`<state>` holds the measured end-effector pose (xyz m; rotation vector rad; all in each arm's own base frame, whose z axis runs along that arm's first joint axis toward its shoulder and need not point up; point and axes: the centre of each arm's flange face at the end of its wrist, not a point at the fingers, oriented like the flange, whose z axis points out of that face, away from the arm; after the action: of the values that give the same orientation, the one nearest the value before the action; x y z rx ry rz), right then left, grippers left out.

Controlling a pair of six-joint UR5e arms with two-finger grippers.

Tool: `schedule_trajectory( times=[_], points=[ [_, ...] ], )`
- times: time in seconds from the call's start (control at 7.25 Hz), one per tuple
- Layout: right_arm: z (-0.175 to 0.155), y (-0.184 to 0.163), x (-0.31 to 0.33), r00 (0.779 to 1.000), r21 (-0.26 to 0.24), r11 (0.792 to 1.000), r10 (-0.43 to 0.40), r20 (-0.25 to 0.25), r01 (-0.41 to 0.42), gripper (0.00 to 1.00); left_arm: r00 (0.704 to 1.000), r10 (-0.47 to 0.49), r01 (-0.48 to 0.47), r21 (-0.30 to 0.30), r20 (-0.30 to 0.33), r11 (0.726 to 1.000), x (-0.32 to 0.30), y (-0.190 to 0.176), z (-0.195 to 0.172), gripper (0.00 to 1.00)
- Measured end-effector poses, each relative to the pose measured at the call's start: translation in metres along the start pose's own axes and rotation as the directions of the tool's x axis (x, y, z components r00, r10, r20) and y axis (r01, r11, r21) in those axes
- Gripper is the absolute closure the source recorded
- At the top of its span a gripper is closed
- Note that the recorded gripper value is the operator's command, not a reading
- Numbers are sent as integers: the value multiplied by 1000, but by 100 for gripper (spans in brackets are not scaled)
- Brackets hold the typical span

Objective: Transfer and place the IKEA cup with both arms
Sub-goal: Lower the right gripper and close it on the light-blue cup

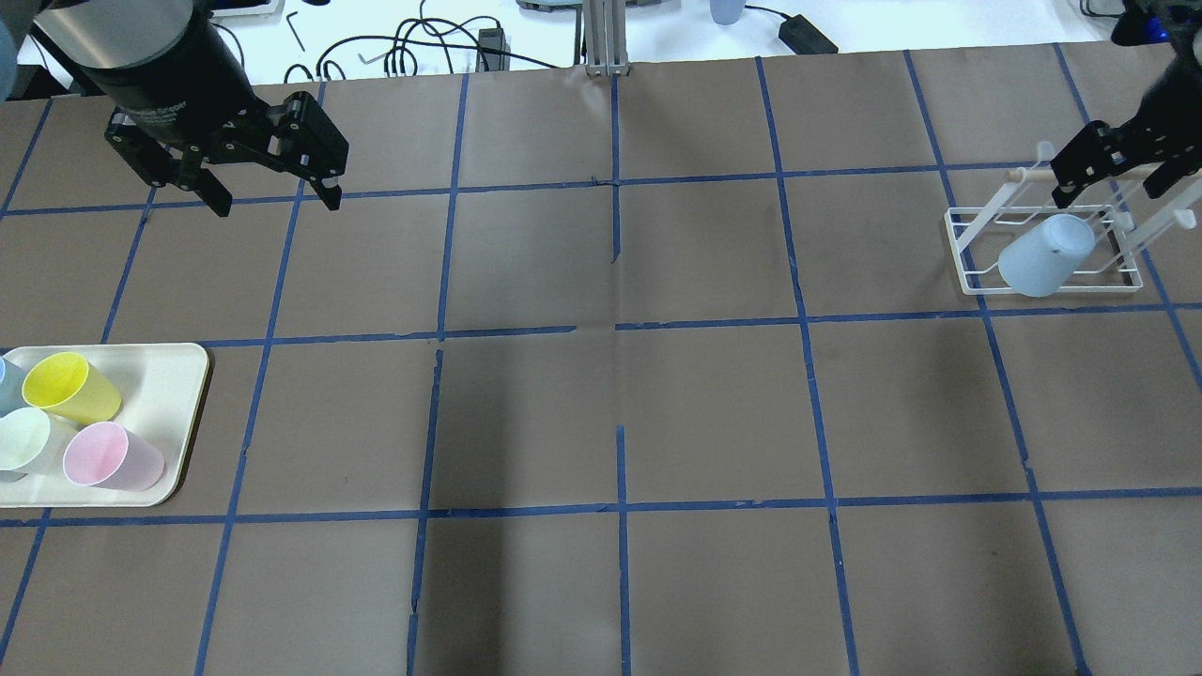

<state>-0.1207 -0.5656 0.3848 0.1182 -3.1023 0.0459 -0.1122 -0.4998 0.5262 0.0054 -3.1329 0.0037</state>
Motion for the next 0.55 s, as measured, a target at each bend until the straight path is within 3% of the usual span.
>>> schedule_trajectory(
  times=[0.28,0.55],
  points=[
    [41,-9,0,999,15,1000,-23,42,22,0,1000,0,0,0,0,1000,0,0,0,0],
    [62,-14,1,998,8,1000,-28,62,28,0,1000,0,0,0,-1,1000,0,0,0,0]
  ],
)
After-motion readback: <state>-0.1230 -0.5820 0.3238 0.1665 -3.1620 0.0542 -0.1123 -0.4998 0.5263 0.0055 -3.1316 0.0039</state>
